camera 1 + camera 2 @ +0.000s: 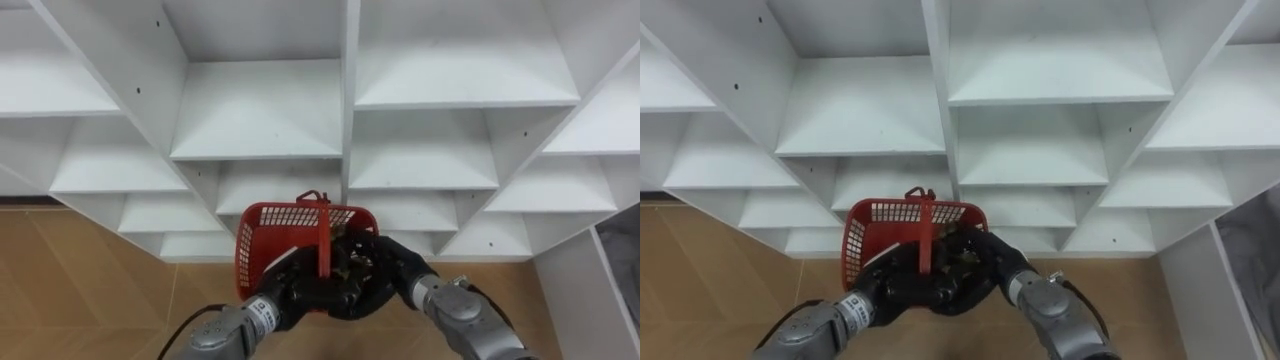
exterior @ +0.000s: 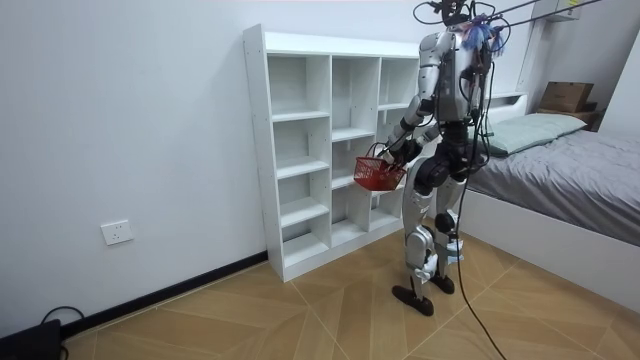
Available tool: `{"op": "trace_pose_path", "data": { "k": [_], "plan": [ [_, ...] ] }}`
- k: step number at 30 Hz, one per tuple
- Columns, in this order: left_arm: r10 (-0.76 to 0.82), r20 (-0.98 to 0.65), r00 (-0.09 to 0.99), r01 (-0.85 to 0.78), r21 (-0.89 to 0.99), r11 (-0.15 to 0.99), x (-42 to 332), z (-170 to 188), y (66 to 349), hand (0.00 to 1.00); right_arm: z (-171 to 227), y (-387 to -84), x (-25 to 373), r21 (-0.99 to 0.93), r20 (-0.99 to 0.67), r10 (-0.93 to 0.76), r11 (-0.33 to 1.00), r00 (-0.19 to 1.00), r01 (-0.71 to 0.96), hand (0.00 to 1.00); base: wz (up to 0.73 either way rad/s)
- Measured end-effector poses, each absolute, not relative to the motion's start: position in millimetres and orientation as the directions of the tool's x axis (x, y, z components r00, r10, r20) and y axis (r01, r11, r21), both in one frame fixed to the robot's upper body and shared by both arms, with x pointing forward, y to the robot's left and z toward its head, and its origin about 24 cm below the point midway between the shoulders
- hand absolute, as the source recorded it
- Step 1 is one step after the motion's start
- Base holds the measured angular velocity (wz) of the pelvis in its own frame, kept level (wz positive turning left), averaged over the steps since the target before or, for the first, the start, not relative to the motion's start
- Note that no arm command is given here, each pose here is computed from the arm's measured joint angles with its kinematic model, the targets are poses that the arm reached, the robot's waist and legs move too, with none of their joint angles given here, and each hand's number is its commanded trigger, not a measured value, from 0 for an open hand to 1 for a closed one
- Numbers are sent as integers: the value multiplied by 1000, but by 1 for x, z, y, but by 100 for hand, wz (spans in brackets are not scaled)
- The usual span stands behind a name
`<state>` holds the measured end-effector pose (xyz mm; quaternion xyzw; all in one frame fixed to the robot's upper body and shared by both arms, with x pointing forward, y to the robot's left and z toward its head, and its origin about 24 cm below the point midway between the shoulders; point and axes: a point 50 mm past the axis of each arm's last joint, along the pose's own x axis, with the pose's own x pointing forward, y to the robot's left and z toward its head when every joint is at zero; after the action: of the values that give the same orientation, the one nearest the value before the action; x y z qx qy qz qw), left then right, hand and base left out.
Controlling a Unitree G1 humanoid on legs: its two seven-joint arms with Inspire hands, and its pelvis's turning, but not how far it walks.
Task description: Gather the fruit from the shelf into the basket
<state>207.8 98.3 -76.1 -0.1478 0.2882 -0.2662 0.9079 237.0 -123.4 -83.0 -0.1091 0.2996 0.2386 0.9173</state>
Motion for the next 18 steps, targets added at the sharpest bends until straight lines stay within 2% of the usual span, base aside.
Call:
{"op": "trace_pose_path", "data": {
  "k": [18],
  "plan": [
    [-554, -460, 693, 384, -415, 825, 207, -79, 100, 100, -84, -125, 235, -53, -609, 374, 861, 700, -506, 0, 0]
  ]
}}
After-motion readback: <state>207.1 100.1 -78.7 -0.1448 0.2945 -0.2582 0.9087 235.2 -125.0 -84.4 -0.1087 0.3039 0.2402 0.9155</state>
